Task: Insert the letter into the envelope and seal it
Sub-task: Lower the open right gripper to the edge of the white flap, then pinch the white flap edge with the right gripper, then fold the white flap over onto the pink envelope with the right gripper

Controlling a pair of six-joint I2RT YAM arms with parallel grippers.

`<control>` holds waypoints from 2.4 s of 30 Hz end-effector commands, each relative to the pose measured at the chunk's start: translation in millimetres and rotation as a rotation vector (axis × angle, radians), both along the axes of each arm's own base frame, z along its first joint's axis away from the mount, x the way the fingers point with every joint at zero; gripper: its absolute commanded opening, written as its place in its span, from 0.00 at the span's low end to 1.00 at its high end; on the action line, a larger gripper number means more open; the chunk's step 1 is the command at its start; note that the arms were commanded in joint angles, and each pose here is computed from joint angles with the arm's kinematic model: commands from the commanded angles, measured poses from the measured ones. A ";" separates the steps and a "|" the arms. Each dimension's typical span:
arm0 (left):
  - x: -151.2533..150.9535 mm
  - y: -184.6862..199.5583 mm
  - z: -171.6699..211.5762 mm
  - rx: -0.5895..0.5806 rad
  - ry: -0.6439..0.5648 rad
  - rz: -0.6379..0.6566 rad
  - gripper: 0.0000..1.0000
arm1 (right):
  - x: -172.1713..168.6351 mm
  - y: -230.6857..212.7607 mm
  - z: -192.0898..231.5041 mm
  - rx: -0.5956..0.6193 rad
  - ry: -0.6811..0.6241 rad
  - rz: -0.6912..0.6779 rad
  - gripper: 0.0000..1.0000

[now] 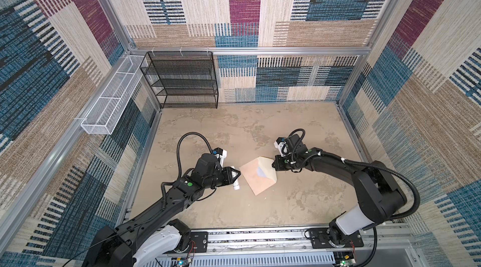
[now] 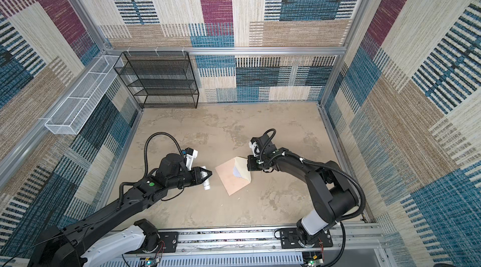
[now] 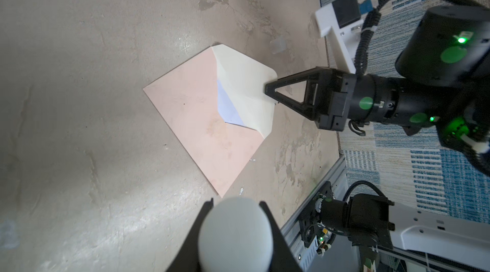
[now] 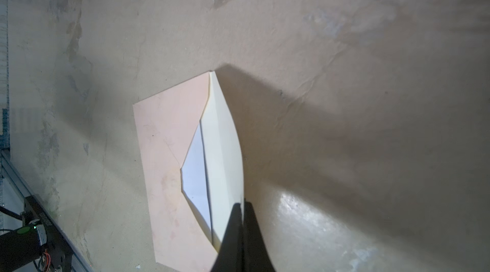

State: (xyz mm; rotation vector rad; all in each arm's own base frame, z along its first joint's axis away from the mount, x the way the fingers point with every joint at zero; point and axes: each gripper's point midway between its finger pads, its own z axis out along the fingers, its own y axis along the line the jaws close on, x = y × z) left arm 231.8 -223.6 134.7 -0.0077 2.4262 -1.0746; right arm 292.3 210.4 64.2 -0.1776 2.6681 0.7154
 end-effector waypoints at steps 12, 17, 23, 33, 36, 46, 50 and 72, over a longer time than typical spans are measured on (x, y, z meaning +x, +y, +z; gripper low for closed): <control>39.0 -44.4 -17.9 -0.070 0.037 -0.070 0.17 | -34.5 -45.1 11.0 0.048 -0.065 -0.334 0.12; 43.7 -57.3 -32.1 -0.090 0.085 -0.098 0.15 | -44.4 -45.1 10.2 0.039 -0.051 -0.301 0.31; 44.2 -65.8 -38.0 -0.094 0.112 -0.124 0.13 | -40.2 -57.3 26.6 -0.049 -0.095 -0.295 0.44; 45.7 -72.3 -46.6 -0.098 0.145 -0.138 0.11 | -15.9 -89.7 53.5 -0.188 -0.143 -0.350 0.40; 45.6 -75.9 -49.4 -0.100 0.156 -0.146 0.11 | -13.8 -95.4 42.1 -0.206 -0.112 -0.351 0.28; 43.6 -87.4 -67.1 -0.121 0.220 -0.172 0.10 | -14.9 -90.5 5.4 -0.195 -0.015 -0.288 0.08; 42.2 -89.9 -75.0 -0.119 0.240 -0.175 0.09 | -18.1 -83.1 -5.1 -0.176 0.011 -0.239 0.08; 37.0 -96.9 -111.9 -0.083 0.332 -0.172 0.08 | -21.2 -26.5 15.8 0.075 0.030 0.001 0.07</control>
